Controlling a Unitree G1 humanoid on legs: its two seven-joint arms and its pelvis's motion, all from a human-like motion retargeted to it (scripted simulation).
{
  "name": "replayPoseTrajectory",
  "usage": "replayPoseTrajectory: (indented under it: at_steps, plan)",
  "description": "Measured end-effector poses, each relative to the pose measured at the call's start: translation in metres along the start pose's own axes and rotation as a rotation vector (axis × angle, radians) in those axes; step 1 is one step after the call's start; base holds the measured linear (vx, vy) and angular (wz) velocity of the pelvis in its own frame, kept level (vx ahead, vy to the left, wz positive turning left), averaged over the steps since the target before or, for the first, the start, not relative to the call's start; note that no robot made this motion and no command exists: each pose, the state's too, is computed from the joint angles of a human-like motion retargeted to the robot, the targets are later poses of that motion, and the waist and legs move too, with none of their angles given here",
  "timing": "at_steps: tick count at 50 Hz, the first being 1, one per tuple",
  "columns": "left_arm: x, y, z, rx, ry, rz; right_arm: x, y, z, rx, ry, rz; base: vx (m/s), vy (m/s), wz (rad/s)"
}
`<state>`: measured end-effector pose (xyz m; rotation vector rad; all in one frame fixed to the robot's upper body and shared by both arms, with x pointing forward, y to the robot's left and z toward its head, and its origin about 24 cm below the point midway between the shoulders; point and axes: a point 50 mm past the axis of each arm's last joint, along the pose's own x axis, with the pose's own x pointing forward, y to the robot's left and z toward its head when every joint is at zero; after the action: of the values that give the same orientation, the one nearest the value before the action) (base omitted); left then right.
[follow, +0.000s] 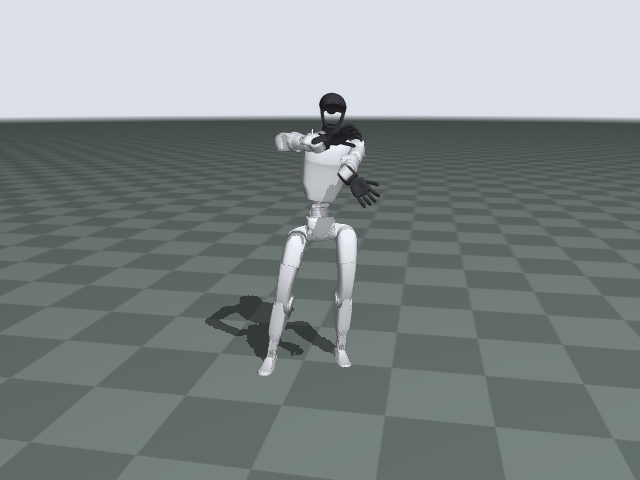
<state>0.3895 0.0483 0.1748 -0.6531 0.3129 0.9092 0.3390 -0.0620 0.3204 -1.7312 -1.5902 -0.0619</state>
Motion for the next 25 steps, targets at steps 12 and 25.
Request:
replayPoseTrajectory:
  at_steps: [12,25]
  plan:
    - [0.098,0.126,-0.090,0.076,0.230,-0.174,-0.020,0.007,-0.012,0.021,0.063,0.132,0.01,0.00,0.17]
    - [0.154,0.525,0.008,0.559,0.256,0.378,-0.074,0.015,-0.035,-0.009,0.132,0.326,0.02,-0.01,0.21]
